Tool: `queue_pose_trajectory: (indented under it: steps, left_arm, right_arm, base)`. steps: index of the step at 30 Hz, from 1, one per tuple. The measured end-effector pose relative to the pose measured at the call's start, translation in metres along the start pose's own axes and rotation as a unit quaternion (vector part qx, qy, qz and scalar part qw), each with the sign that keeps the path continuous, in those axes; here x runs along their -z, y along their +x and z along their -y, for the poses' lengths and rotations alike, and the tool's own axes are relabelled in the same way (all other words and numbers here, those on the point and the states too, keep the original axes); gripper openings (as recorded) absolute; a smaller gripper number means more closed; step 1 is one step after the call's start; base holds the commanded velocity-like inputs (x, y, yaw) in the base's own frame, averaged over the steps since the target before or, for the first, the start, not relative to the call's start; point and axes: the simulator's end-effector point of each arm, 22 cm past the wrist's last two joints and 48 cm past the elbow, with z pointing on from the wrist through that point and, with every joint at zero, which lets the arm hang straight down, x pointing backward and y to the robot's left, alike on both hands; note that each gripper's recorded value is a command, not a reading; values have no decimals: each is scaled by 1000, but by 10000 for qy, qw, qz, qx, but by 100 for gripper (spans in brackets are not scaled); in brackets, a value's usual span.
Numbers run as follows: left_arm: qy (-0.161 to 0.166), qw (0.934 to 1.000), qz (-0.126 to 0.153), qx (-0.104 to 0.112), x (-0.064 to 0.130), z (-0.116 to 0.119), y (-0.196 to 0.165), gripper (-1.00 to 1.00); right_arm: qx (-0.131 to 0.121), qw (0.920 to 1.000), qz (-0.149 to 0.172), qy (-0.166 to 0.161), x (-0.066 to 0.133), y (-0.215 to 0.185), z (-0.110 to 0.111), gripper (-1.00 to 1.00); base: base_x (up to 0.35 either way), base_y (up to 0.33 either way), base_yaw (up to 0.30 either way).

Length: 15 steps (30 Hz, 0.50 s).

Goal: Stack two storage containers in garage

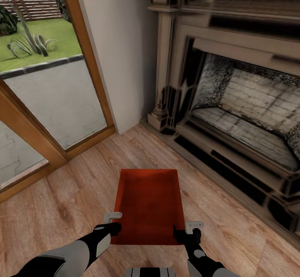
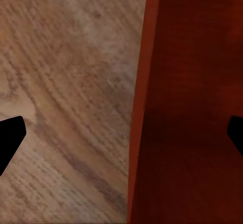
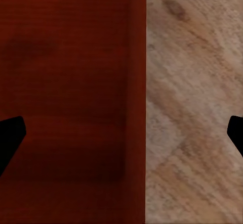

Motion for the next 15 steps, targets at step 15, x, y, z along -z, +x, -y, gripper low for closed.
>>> queue_pose_trajectory:
  steps: [15]
  left_arm:
    - [-3, 10000, 8, 1, -12, 0, 6, 100]
  right_arm:
    - [-1, 10000, 1, 0, -9, 10, 0, 100]
  base:
    - [0, 0, 0]
